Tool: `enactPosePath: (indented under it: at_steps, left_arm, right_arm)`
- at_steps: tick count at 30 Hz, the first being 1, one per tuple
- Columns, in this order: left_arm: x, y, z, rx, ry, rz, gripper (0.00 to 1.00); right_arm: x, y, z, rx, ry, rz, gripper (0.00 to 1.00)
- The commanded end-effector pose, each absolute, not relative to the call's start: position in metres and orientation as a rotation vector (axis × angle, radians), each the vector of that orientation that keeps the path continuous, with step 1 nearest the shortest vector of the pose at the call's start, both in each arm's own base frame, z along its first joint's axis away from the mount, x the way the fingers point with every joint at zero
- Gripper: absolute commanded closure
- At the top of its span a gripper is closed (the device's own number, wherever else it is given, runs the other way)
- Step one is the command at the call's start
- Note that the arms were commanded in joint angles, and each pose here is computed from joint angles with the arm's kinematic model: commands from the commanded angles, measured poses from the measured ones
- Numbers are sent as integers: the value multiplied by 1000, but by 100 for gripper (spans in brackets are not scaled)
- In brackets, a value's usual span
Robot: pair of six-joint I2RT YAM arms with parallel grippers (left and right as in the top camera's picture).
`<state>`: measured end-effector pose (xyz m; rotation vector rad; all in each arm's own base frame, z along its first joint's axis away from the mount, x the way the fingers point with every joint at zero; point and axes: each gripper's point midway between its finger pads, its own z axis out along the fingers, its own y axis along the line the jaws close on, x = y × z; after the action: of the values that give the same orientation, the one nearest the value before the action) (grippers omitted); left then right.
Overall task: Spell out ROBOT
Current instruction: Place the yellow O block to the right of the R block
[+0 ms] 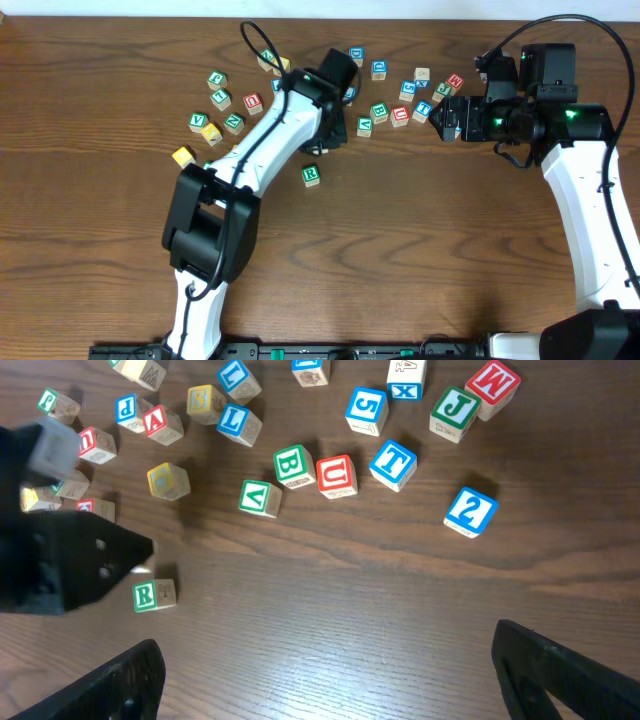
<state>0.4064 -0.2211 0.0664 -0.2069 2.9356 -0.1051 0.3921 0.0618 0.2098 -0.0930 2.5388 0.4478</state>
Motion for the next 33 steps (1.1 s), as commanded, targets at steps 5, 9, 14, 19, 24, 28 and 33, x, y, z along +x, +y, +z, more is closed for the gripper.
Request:
enactPosePath:
  at_steps: [5, 9, 14, 19, 24, 28, 33]
  left_arm:
    - [396, -234, 36, -302, 2950, -108, 73]
    - [390, -230, 23, -357, 2960, -96, 73]
    - [382, -226, 8, -392, 2970, -83, 73]
    - [379, -224, 4, -414, 2976, -75, 73]
    - [379, -223, 4, -414, 2977, -75, 73]
    - [380, -224, 4, -414, 2974, -79, 73]
    - [378, -223, 4, -414, 2980, -72, 73]
  right_arm:
    - [396, 58, 218, -89, 2518, 446, 1]
    - [396, 58, 218, -89, 2518, 446, 1]
    - [396, 58, 218, -89, 2518, 446, 1]
    - [396, 58, 218, -89, 2518, 446, 1]
    - [396, 58, 218, -89, 2518, 446, 1]
    - [396, 58, 218, -89, 2518, 446, 1]
    - [396, 58, 218, -89, 2518, 446, 1]
